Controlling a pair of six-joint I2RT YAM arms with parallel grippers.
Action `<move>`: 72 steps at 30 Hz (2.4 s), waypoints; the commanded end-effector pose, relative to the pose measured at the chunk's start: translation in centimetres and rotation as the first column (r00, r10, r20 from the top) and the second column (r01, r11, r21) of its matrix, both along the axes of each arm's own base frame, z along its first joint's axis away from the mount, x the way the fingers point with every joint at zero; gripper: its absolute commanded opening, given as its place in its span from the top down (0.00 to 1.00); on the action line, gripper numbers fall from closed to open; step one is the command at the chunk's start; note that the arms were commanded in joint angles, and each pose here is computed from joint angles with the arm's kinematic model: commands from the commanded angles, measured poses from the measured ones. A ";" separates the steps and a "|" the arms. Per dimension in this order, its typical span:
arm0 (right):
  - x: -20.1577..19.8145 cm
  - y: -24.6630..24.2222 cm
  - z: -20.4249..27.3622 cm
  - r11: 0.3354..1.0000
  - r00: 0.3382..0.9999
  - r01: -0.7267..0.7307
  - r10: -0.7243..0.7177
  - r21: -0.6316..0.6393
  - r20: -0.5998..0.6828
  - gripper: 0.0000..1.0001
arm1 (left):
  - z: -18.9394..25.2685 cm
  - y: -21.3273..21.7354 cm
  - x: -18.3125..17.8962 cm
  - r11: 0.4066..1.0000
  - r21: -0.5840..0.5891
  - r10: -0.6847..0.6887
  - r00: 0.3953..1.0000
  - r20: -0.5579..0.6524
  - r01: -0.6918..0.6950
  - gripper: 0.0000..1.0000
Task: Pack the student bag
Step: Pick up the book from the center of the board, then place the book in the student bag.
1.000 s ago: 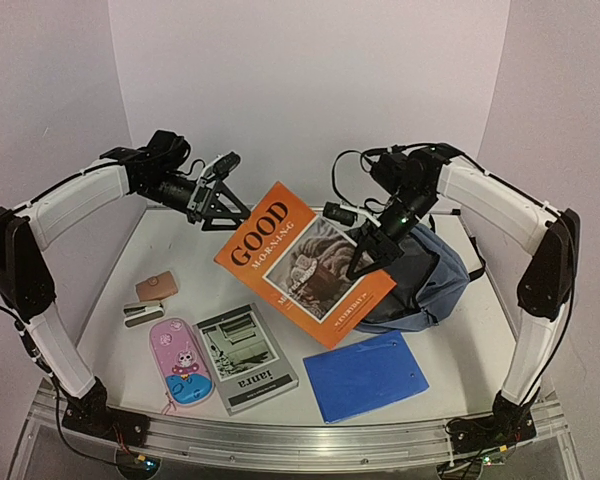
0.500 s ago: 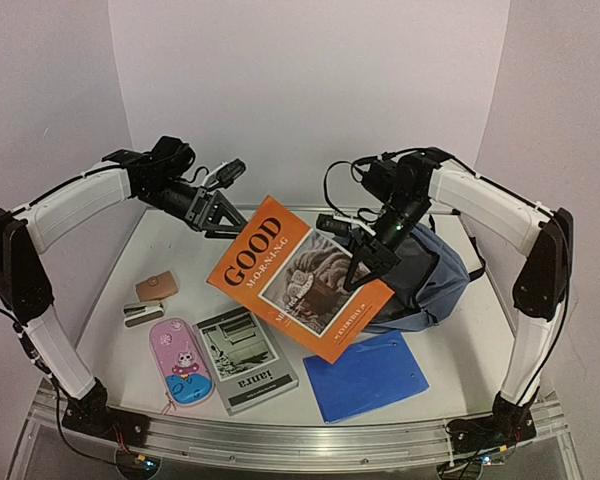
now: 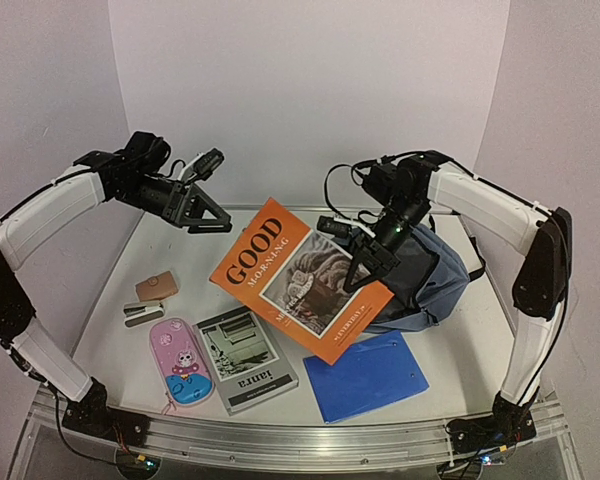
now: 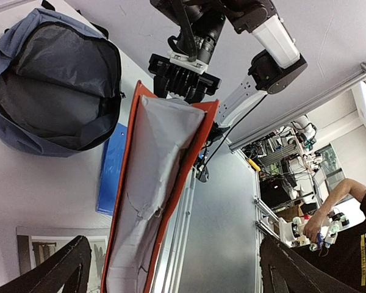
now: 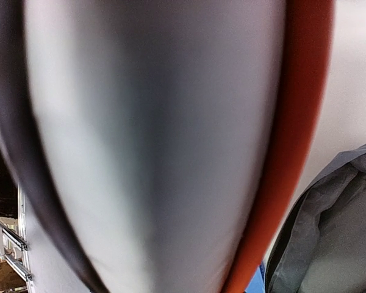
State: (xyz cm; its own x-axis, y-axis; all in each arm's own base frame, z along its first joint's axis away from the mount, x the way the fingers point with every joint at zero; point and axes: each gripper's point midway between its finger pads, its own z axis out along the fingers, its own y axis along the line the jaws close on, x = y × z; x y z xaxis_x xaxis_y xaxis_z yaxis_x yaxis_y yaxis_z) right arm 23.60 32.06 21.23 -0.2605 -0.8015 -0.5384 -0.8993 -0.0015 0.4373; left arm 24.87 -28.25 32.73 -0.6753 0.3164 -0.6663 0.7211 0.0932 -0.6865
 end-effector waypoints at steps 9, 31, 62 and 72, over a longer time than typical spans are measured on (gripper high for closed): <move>-2.2 1.1 1.3 0.998 0.997 -0.054 0.056 0.028 -0.058 0.91 | -3.7 -3.2 -1.7 0.986 0.133 -0.109 0.993 0.038 0.103 0.04; 18.0 -5.1 0.3 0.727 0.719 0.686 -0.680 0.005 0.144 0.02 | -2.7 -0.8 5.7 0.982 0.048 0.189 0.964 -0.189 -0.183 1.00; 23.0 -12.6 -18.8 0.441 0.492 0.839 -0.366 -0.319 0.790 0.49 | -4.2 2.3 12.3 0.733 0.119 0.642 0.623 -0.447 -0.669 0.91; 26.0 -10.3 -11.3 0.441 0.405 0.889 -0.629 -0.125 0.664 1.00 | -5.5 1.9 9.0 0.792 0.145 0.580 0.655 -0.484 -0.593 0.91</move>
